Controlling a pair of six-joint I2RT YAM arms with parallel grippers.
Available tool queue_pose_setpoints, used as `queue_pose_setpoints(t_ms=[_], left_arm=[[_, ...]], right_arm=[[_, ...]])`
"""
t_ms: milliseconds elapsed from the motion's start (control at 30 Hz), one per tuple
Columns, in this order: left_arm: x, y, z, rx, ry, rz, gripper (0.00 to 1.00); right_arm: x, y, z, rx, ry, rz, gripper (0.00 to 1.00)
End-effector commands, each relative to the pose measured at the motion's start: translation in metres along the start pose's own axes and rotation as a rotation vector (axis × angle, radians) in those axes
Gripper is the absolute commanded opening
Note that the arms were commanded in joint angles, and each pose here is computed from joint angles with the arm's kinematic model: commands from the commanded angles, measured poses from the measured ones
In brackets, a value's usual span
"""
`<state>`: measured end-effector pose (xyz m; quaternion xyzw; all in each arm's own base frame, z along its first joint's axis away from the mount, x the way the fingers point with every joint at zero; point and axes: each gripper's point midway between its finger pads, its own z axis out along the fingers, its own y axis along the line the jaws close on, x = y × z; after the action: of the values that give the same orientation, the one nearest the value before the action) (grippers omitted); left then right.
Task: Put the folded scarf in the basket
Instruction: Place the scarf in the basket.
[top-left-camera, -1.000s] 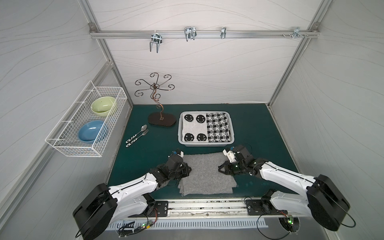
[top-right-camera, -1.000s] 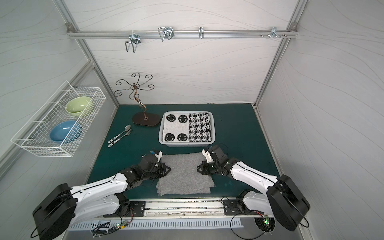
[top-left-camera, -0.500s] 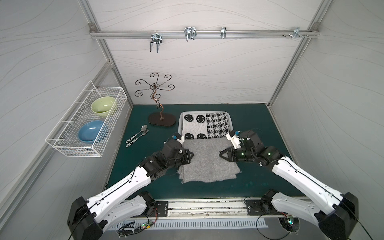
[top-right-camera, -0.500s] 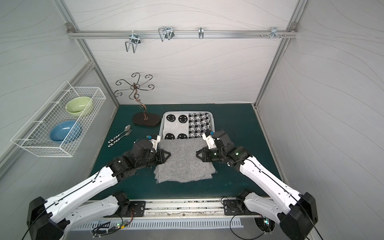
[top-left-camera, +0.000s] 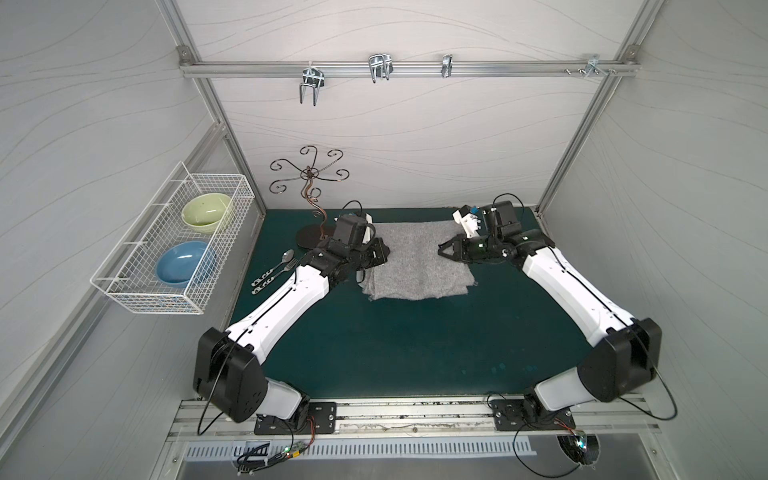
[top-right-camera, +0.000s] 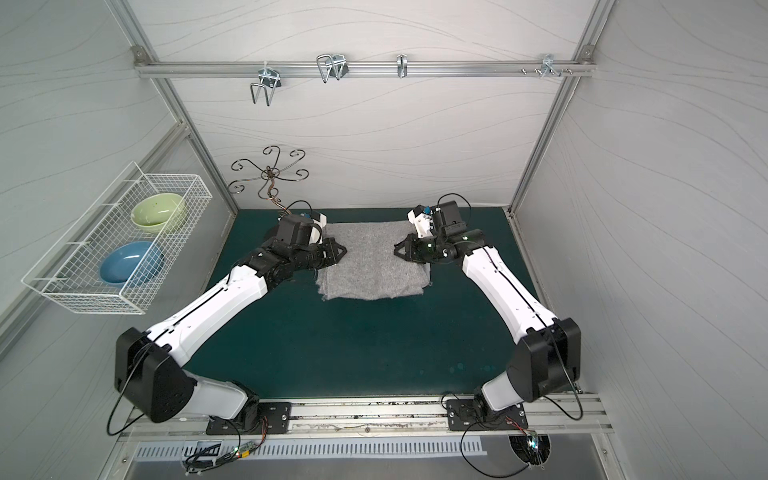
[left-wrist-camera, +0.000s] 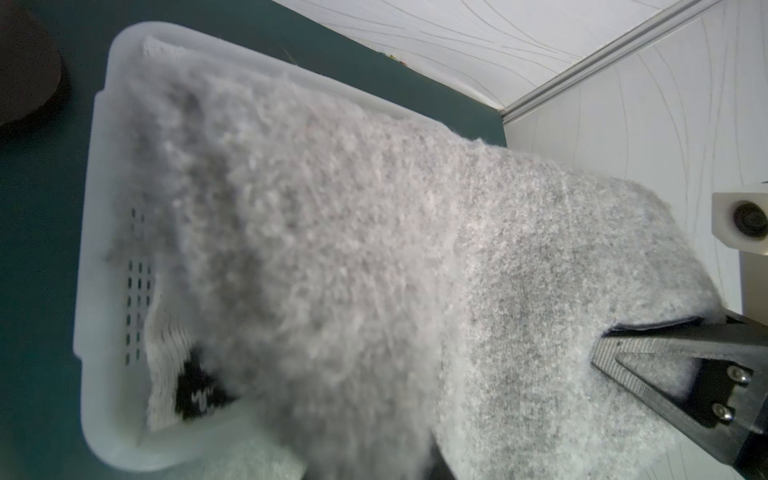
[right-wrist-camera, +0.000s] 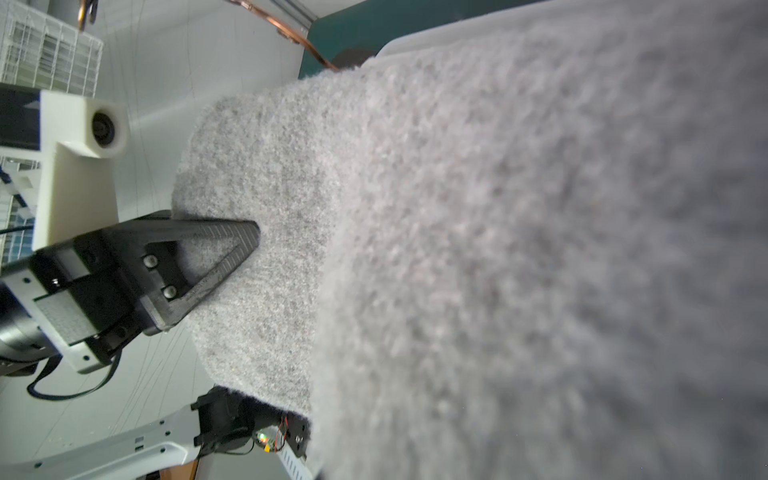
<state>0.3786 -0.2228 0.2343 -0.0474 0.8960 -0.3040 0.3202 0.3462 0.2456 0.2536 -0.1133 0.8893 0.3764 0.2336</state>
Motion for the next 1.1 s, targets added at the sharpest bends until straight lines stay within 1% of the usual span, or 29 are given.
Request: queue_pose_setpoints(t_ms=[0, 167, 267, 367, 433, 533, 567, 600, 700, 733, 767, 867, 933, 1067], left_arm=[[-0.036, -0.01, 0.011, 0.03, -0.064, 0.062, 0.0], [-0.051, 0.012, 0.049, -0.002, -0.046, 0.051, 0.0], [-0.057, 0.022, 0.068, -0.022, -0.021, 0.069, 0.0], [-0.053, 0.037, 0.083, -0.048, 0.01, 0.054, 0.0], [-0.048, 0.049, 0.09, -0.065, 0.025, 0.038, 0.0], [-0.039, 0.062, 0.101, -0.063, 0.052, -0.003, 0.0], [-0.036, 0.065, 0.102, -0.066, 0.06, -0.006, 0.02], [-0.034, 0.066, 0.102, -0.071, 0.064, -0.008, 0.06], [-0.036, 0.063, 0.096, -0.058, 0.041, -0.006, 0.23], [-0.04, 0.06, 0.091, -0.062, 0.028, 0.004, 0.29], [-0.043, 0.059, 0.086, -0.075, 0.024, 0.014, 0.32], [-0.045, 0.062, 0.075, -0.115, 0.023, 0.022, 0.43], [-0.046, 0.063, 0.071, -0.126, 0.021, 0.02, 0.48], [-0.045, 0.064, 0.064, -0.137, 0.016, 0.015, 0.5]], right_arm=[[-0.024, -0.012, 0.005, -0.012, -0.01, -0.012, 0.0], [-0.042, -0.052, 0.037, 0.014, 0.023, 0.03, 0.0], [-0.044, -0.074, 0.056, 0.022, 0.056, 0.054, 0.0], [-0.04, -0.09, 0.072, 0.038, 0.083, 0.063, 0.01], [-0.036, -0.099, 0.08, 0.049, 0.104, 0.076, 0.04], [-0.026, -0.109, 0.086, 0.065, 0.128, 0.083, 0.13], [-0.024, -0.111, 0.088, 0.065, 0.132, 0.083, 0.19], [-0.023, -0.112, 0.088, 0.067, 0.134, 0.085, 0.23], [-0.021, -0.112, 0.083, 0.071, 0.136, 0.079, 0.31], [-0.022, -0.111, 0.079, 0.076, 0.127, 0.075, 0.35], [-0.023, -0.11, 0.076, 0.077, 0.117, 0.073, 0.39], [-0.022, -0.109, 0.067, 0.081, 0.111, 0.083, 0.44], [-0.021, -0.109, 0.061, 0.076, 0.111, 0.094, 0.48], [-0.024, -0.108, 0.049, 0.077, 0.08, 0.089, 0.53]])
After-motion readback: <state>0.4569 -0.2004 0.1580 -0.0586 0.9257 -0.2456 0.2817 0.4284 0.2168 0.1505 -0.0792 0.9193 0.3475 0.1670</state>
